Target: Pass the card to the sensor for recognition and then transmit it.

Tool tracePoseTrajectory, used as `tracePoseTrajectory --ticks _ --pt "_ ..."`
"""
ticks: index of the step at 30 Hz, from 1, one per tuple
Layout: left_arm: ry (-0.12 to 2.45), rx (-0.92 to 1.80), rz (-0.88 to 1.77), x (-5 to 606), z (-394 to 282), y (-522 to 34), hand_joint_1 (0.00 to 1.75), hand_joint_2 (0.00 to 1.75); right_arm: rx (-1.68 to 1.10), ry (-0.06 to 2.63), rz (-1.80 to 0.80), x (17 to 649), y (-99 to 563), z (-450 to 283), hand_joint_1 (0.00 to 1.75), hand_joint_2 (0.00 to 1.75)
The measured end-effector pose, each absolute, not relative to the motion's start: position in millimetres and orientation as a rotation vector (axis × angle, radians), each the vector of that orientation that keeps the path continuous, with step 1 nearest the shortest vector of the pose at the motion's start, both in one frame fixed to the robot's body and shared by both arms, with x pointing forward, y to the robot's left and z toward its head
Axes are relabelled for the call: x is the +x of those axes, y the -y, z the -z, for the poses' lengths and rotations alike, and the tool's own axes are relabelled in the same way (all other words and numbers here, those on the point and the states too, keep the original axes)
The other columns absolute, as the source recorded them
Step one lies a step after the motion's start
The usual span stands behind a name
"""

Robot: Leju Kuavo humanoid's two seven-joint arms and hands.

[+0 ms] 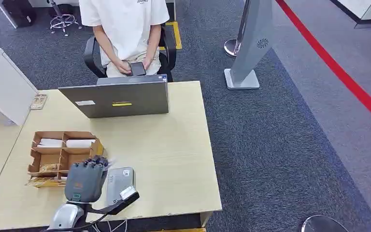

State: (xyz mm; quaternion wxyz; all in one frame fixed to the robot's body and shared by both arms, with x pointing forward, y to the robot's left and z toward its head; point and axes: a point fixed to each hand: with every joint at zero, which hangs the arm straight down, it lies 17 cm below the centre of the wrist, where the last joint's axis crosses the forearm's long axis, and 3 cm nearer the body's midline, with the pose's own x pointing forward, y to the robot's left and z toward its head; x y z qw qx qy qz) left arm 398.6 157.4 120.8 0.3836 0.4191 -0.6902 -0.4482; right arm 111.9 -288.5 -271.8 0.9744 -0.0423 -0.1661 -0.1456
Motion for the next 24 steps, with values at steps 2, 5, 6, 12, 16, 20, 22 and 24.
tracePoseTrajectory --ticks 2,5,6,12,16,20,22,24 --pt "1.849 1.185 1.091 402.3 -159.9 -164.1 1.75 1.75 -0.082 0.338 0.280 112.2 287.6 271.6 0.00 1.75" --pt "1.957 1.375 1.025 406.7 -219.3 -175.5 1.75 1.75 -0.069 0.354 0.258 117.4 284.5 270.2 0.00 1.75" --pt "1.985 1.424 1.007 407.0 -234.5 -178.6 1.75 1.75 -0.066 0.356 0.250 119.3 282.8 269.8 0.00 1.75" --pt "2.053 1.645 0.879 430.4 -317.5 -211.4 1.75 1.75 -0.054 0.363 0.211 129.8 275.3 267.9 0.00 1.75" --pt "2.006 1.757 0.843 461.1 -362.1 -235.3 1.75 1.75 -0.044 0.364 0.197 132.5 270.5 267.2 0.00 1.75" --pt "1.870 1.848 0.839 500.7 -381.0 -272.1 1.75 1.75 -0.030 0.357 0.170 132.8 264.0 267.1 0.00 1.75" --pt "1.791 1.884 0.854 520.2 -383.6 -292.8 1.75 1.75 -0.026 0.354 0.159 133.2 261.6 267.1 0.00 1.75" --pt "1.733 1.905 0.876 535.8 -382.2 -308.3 1.75 1.75 -0.024 0.351 0.154 133.4 260.5 267.1 0.00 1.75"
